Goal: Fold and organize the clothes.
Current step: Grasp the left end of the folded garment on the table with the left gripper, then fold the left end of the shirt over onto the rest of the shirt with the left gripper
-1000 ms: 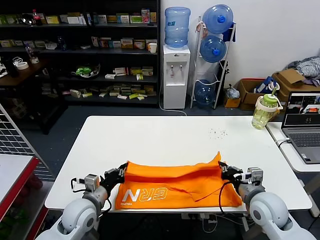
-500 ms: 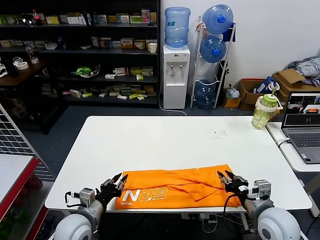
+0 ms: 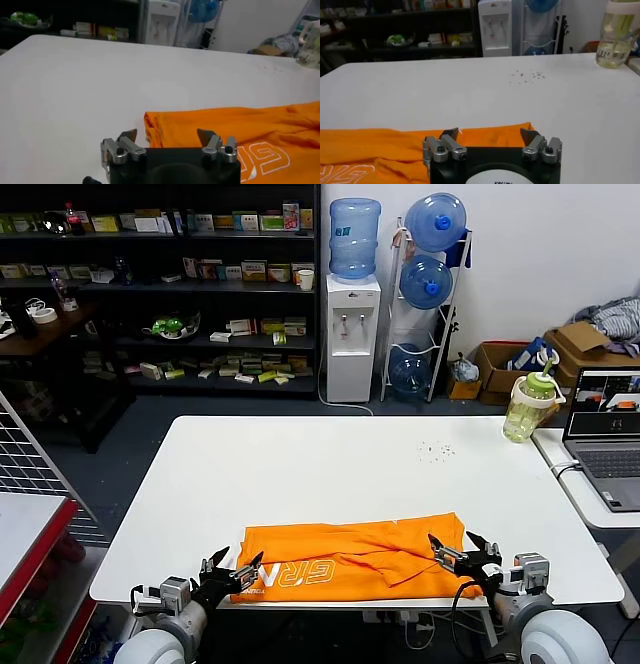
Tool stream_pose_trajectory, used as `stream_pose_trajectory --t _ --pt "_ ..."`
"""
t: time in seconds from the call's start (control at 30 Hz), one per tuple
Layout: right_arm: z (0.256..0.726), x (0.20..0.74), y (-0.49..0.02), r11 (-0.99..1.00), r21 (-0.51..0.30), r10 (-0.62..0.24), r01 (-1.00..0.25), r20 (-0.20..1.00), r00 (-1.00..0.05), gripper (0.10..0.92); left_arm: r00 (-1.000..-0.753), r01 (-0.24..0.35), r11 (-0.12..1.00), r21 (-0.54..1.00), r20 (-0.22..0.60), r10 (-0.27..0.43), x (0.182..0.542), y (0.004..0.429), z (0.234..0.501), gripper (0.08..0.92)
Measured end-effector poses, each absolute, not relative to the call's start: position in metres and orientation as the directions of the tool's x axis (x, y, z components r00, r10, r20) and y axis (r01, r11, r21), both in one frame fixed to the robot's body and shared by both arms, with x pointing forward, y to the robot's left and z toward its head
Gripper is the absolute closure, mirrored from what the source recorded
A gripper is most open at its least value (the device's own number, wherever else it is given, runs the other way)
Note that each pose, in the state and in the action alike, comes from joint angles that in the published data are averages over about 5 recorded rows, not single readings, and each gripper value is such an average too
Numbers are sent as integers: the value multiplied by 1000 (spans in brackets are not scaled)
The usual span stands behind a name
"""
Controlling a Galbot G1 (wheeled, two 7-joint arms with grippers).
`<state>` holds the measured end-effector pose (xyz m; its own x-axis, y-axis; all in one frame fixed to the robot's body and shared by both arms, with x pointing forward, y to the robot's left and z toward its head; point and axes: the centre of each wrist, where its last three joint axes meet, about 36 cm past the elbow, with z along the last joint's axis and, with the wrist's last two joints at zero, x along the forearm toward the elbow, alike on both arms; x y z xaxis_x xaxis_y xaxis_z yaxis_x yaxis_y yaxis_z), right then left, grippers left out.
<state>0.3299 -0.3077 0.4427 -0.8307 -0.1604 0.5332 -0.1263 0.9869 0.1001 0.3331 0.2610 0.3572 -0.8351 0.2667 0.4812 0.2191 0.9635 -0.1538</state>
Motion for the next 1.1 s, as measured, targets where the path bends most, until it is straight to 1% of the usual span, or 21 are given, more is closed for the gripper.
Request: stream_pose_trajectory --t 0.07,0.17,0.27,0.43,0.9,1.0,1.1 --pt "442 329 -308 987 100 -159 -125 533 -831 200 -834 213 965 -154 485 261 336 261 353 179" --pt "442 328 -308 987 100 -157 -122 535 -830 200 -832 203 968 -150 494 251 340 262 345 202" --pt "441 327 -308 988 99 -154 -120 536 -830 200 -829 197 969 -146 504 244 343 262 339 272" --pt "440 327 -308 988 98 -152 -118 537 -830 200 -824 194 971 -142 513 240 347 262 332 419" --pt "437 330 -305 988 101 -152 -116 533 -833 200 -821 188 971 -147 520 238 346 261 333 825" --pt "436 331 -304 988 102 -152 -116 530 -834 200 -822 187 971 -148 518 237 346 262 338 882" --pt "435 333 -303 988 102 -153 -116 526 -836 200 -828 185 972 -145 510 233 349 265 347 891"
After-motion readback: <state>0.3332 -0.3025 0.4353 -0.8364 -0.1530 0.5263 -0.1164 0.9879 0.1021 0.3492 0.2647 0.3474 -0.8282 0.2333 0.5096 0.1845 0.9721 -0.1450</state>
